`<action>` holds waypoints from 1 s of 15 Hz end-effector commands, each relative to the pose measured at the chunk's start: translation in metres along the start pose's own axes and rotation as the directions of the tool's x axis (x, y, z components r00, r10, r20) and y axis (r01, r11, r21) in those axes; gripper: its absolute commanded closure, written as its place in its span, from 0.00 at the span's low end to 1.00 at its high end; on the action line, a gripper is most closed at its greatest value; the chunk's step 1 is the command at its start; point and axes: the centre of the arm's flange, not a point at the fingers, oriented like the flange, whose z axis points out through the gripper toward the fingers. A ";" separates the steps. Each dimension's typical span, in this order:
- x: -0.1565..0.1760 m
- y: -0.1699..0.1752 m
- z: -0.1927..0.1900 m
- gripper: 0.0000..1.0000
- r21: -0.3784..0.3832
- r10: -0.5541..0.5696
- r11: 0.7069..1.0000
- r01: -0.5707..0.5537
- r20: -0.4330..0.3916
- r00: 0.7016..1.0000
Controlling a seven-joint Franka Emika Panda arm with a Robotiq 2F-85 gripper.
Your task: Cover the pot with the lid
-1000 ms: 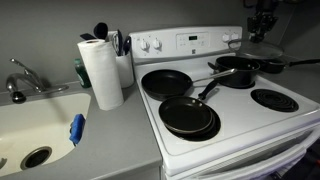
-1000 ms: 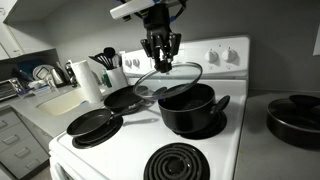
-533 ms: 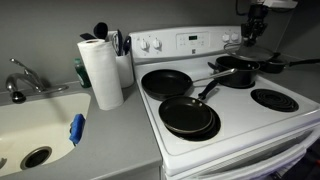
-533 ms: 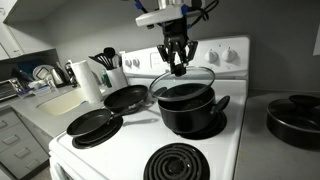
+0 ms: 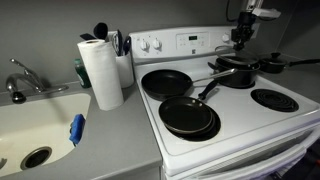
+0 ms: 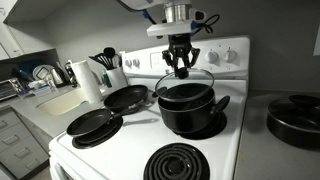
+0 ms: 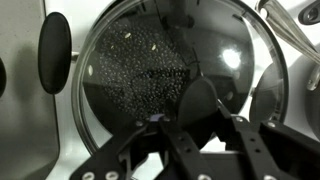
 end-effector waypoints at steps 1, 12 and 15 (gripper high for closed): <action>0.012 0.004 -0.006 0.86 0.036 -0.009 0.999 0.010 -0.013 1.000; 0.008 0.007 -0.005 0.86 0.069 0.063 0.996 -0.062 -0.011 0.998; 0.004 0.008 -0.003 0.86 0.085 0.101 0.991 -0.100 -0.011 0.995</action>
